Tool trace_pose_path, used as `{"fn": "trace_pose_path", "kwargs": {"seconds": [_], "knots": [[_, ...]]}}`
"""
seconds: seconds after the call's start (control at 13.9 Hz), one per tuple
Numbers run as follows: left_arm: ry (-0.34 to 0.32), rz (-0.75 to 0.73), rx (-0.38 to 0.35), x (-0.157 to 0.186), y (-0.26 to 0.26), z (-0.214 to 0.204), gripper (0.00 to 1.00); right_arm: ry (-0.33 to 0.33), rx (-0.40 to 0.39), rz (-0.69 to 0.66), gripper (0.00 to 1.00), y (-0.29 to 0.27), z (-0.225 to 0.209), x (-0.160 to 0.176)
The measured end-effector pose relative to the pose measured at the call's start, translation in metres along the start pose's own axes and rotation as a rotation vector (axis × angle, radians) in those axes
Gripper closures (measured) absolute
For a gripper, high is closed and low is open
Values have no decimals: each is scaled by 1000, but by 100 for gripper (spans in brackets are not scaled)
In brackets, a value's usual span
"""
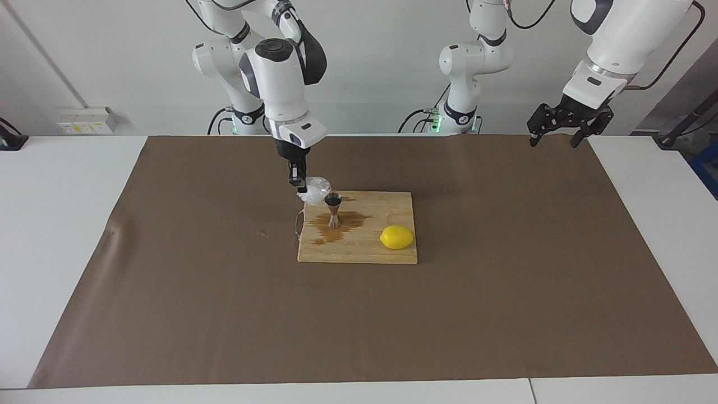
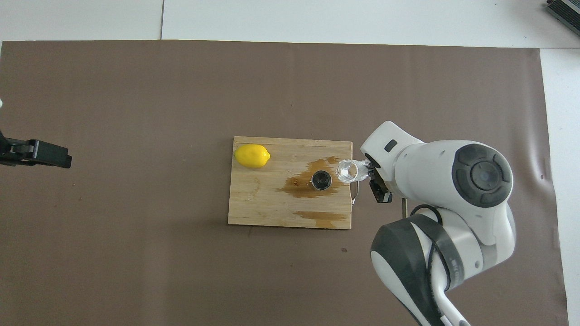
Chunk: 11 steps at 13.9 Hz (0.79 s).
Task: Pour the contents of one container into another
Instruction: 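Turn the glass cup upright and carry it back off the board, then lower the glass cup onto the table and open the right gripper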
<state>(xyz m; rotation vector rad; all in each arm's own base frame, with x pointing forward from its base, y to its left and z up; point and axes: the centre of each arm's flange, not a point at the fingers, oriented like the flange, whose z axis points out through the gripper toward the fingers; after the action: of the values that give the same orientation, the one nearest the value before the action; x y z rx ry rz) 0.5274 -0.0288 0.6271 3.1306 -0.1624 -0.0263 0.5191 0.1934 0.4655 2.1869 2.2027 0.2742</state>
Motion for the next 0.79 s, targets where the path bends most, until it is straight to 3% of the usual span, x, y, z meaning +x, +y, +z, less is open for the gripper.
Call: {"fn": "trace_pose_path", "kwargs": {"seconds": [0.22, 0.5, 0.79], "knots": [[0, 0, 0, 0, 0, 0, 0, 81, 45, -12, 97, 10, 12, -41], [0, 0, 0, 0, 0, 0, 0, 205, 83, -28, 97, 21, 46, -130], [0, 0, 0, 0, 0, 0, 0, 267, 101, -36, 97, 18, 79, -207]]}}
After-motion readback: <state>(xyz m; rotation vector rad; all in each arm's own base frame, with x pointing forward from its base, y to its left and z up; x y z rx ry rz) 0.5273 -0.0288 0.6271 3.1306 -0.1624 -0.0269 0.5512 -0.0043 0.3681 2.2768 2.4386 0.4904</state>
